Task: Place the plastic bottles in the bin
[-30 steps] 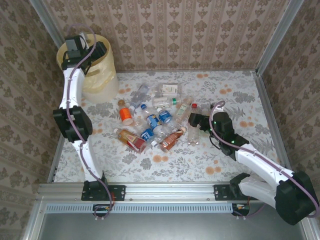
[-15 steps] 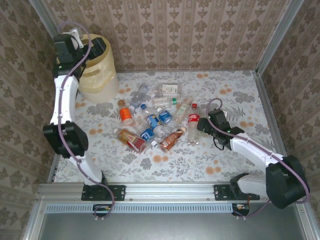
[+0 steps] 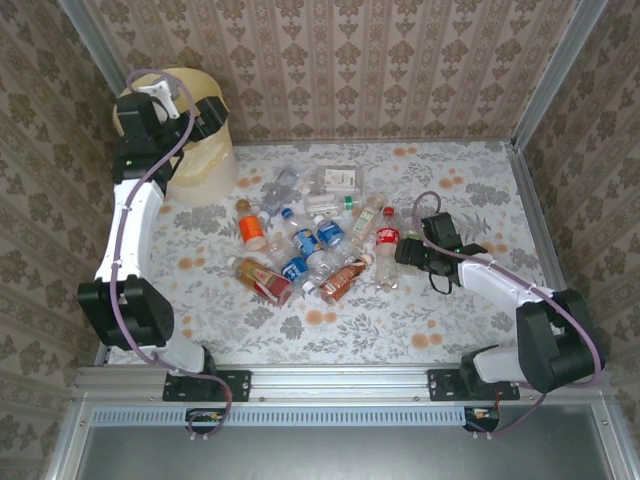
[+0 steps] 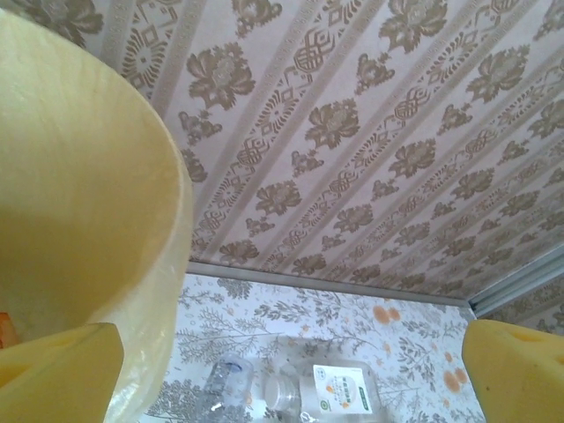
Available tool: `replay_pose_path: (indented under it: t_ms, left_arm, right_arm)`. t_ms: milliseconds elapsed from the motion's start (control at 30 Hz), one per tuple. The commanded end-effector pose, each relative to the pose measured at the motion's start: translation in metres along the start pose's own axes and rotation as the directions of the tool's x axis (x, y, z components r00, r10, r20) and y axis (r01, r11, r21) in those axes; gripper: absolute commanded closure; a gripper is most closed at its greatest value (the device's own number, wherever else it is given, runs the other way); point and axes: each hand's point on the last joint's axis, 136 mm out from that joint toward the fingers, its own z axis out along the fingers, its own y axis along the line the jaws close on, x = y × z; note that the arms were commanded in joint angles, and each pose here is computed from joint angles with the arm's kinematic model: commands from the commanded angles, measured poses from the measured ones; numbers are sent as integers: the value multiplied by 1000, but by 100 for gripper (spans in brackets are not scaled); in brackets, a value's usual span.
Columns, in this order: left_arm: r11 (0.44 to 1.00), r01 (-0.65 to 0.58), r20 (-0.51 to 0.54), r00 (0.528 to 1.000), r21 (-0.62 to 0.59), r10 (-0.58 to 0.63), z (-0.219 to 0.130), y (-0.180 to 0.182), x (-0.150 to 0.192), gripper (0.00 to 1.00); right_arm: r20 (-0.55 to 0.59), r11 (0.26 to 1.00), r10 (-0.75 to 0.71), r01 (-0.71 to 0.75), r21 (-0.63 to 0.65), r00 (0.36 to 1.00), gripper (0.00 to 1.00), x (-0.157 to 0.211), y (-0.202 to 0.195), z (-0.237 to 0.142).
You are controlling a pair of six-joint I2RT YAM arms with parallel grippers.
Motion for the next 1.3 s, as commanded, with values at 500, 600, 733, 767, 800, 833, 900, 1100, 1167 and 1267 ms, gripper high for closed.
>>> replay_pose_path:
  t_ms: [500, 600, 733, 767, 800, 833, 900, 1100, 1167, 1267]
  left_arm:
    - [999, -32, -6, 999, 41, 32, -7, -25, -1, 0]
    - [999, -21, -21, 1000, 42, 22, -4, -27, 3, 0]
    - [999, -12, -34, 999, 40, 14, 0, -30, 8, 0]
    - [999, -10, -39, 999, 38, 11, 1, -31, 10, 0]
    - [999, -6, -39, 999, 38, 7, 2, -32, 11, 0]
    - [999, -2, -41, 999, 38, 4, 3, -33, 12, 0]
    - [999, 3, -50, 999, 46, -1, 5, -38, 16, 0]
    - [997, 9, -114, 994, 70, 0, 18, -55, 38, 0]
    - [997, 17, -134, 991, 76, -6, 24, -60, 47, 0]
    - [995, 31, -175, 985, 99, -13, 37, -71, 65, 0]
  right_arm:
    - [-93, 992, -53, 63, 110, 994, 23, 2, -14, 23]
    - [-95, 991, -65, 76, 111, 993, 24, 2, -13, 27]
    - [-103, 988, -67, 80, 129, 992, 25, 3, -16, 32]
    - [-103, 988, -66, 80, 136, 993, 26, 3, -18, 32]
    - [-101, 987, -66, 80, 141, 993, 28, 4, -19, 32]
    - [-99, 986, -67, 81, 149, 993, 30, 4, -21, 32]
    - [-87, 983, -63, 77, 165, 994, 34, 3, -24, 29]
    - [17, 982, -59, 55, 180, 998, 43, -10, -29, 10]
    - [74, 990, -60, 50, 131, 995, 49, -18, -21, 2]
    - [175, 998, -48, 40, 50, 983, 53, -32, -8, -13]
